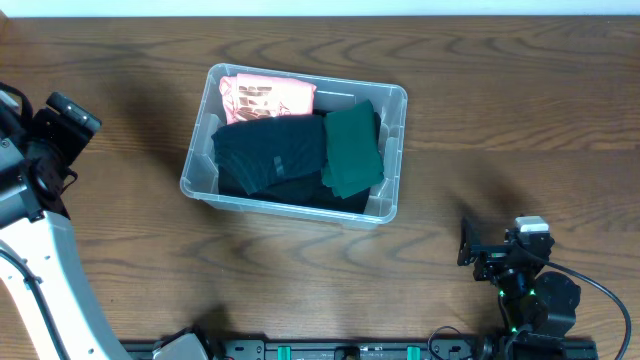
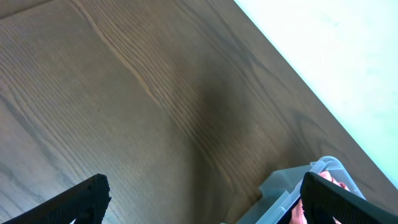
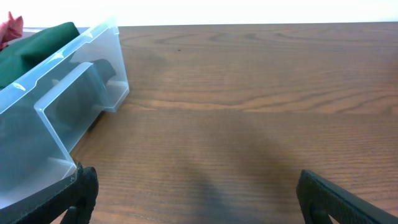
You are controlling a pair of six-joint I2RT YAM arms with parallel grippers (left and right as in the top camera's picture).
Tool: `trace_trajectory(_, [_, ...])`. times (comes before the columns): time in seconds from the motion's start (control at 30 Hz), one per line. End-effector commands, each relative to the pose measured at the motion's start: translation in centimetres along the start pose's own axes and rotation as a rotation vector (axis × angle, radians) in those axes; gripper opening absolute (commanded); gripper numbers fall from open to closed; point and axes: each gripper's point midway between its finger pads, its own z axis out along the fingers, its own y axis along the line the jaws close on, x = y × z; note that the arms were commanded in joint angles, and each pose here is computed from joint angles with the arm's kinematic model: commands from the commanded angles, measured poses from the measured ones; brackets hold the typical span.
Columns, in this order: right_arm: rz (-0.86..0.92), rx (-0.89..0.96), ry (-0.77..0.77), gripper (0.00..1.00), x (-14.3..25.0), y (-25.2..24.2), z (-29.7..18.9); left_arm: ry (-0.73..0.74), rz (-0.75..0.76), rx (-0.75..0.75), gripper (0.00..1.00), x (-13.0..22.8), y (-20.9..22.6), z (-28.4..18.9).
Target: Pack container
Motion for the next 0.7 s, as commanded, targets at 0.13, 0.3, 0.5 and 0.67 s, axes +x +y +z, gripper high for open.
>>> trace_trajectory(0.13, [0.007, -0.002, -0.001, 0.99, 0.1, 0.1, 0.1, -0.001, -0.001, -0.005, 0.98, 0.1, 0.1, 0.0])
trace_trajectory(0.3, [0.007, -0.002, -0.001, 0.99, 0.1, 0.1, 0.1, -0.006, 0.025, 0.018, 0.98, 0.7, -0.7, -1.1])
trace_trajectory(0.5, [0.007, -0.002, -0.001, 0.99, 0.1, 0.1, 0.1, -0.081, 0.11, 0.055, 0.98, 2.6, -1.6, -5.2])
trace_trajectory(0.67, [0.007, -0.002, -0.001, 0.99, 0.1, 0.1, 0.1, -0.135, 0.27, 0.139, 0.98, 5.3, -2.5, -8.4])
